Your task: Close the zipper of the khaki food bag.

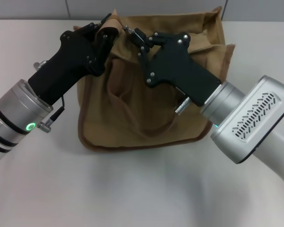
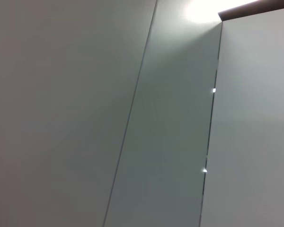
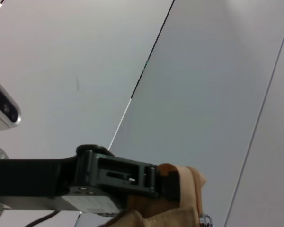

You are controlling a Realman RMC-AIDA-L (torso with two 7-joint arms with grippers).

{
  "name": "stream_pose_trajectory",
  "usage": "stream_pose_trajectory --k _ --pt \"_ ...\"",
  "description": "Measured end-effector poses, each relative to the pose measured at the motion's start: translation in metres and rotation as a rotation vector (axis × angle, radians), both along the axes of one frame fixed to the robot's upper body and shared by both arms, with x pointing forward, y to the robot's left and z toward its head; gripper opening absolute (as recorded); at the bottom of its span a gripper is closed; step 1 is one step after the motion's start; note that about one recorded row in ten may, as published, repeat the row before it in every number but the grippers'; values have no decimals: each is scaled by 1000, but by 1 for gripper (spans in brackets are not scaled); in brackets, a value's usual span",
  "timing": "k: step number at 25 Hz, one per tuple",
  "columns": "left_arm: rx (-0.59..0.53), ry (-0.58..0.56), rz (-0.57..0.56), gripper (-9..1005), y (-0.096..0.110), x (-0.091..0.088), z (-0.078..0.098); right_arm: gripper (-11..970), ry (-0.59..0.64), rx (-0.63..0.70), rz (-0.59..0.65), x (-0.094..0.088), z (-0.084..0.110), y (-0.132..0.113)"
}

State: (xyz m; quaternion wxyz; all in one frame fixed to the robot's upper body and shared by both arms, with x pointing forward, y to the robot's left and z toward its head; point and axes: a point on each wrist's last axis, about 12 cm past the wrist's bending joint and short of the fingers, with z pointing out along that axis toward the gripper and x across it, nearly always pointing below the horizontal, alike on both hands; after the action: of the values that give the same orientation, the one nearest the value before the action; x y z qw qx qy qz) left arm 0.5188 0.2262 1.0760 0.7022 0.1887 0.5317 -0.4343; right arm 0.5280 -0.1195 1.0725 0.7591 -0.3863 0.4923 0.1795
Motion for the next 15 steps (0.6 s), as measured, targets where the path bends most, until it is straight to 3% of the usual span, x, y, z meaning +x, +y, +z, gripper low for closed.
stream_pose_trajectory --k 15 --pt "-2 2 27 24 6 -1 -1 2 18 18 -33 -3 -4 -8"
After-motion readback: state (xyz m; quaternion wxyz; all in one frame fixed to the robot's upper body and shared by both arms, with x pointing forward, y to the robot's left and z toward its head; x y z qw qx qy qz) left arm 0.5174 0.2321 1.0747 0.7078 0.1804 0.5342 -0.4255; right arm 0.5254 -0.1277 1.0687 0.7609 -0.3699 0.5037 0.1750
